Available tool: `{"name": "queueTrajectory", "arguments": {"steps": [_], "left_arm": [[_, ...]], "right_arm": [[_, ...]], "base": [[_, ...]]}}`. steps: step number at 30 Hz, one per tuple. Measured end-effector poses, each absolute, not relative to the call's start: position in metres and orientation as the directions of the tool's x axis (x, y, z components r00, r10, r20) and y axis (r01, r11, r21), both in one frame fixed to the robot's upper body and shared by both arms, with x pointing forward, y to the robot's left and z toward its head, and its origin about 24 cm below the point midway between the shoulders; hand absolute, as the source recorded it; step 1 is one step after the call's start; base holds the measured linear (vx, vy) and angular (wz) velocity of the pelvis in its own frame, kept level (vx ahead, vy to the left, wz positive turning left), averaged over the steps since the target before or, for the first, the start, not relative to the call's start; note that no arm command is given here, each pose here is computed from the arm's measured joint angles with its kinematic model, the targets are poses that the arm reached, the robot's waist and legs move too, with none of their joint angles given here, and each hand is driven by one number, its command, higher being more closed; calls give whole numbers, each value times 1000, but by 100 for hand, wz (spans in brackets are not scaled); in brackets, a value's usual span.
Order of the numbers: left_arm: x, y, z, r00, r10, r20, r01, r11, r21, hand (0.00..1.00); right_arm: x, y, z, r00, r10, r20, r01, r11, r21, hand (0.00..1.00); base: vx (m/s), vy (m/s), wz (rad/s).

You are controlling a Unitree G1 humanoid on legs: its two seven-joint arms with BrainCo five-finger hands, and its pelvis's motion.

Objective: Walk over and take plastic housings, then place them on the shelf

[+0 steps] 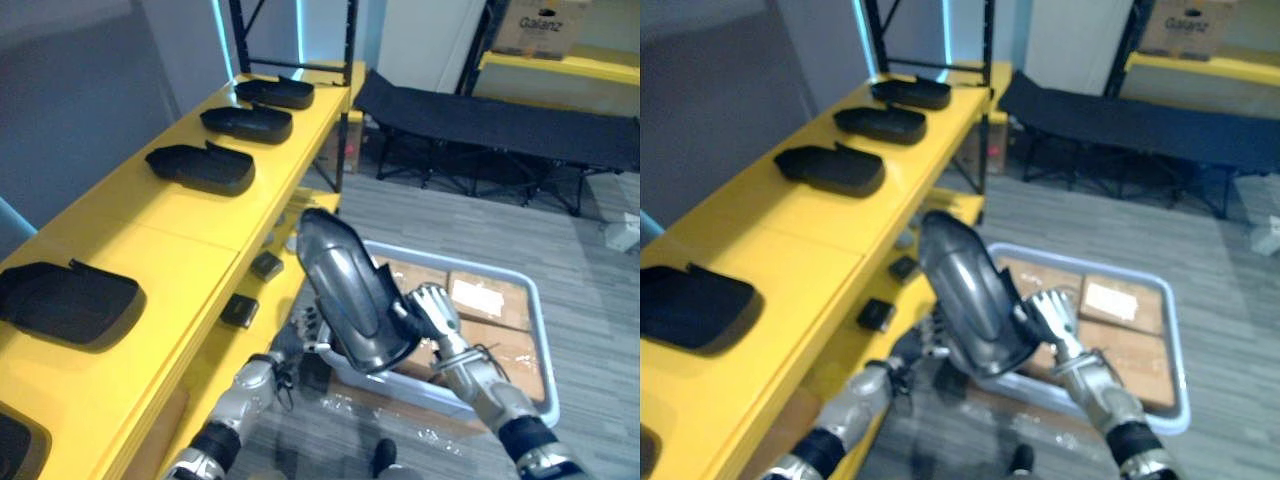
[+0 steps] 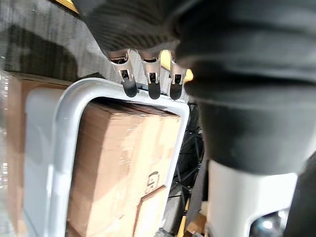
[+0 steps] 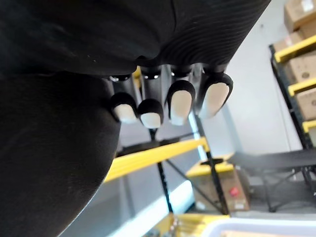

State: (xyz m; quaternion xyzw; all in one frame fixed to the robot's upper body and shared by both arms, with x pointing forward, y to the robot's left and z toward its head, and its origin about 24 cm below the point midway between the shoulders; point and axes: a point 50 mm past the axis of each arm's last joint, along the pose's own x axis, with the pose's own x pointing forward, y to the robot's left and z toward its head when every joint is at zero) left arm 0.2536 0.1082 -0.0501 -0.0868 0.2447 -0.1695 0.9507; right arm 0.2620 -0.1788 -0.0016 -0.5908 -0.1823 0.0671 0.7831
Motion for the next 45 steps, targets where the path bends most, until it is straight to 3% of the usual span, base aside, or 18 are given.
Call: {"name": "queueTrajectory", "arguments": {"steps": [18, 45], "left_arm": [[249, 107, -59, 820, -337, -463, 241, 937, -254, 0], [251, 132, -68, 861, -107, -497, -9, 974, -226, 0]], "right_arm": [[246, -153, -25, 914, 387, 121, 1, 297, -955, 100], [240, -176, -38, 985, 158, 72, 19, 312, -950, 100]], "base": [[9, 2, 0], [11, 2, 0]]}}
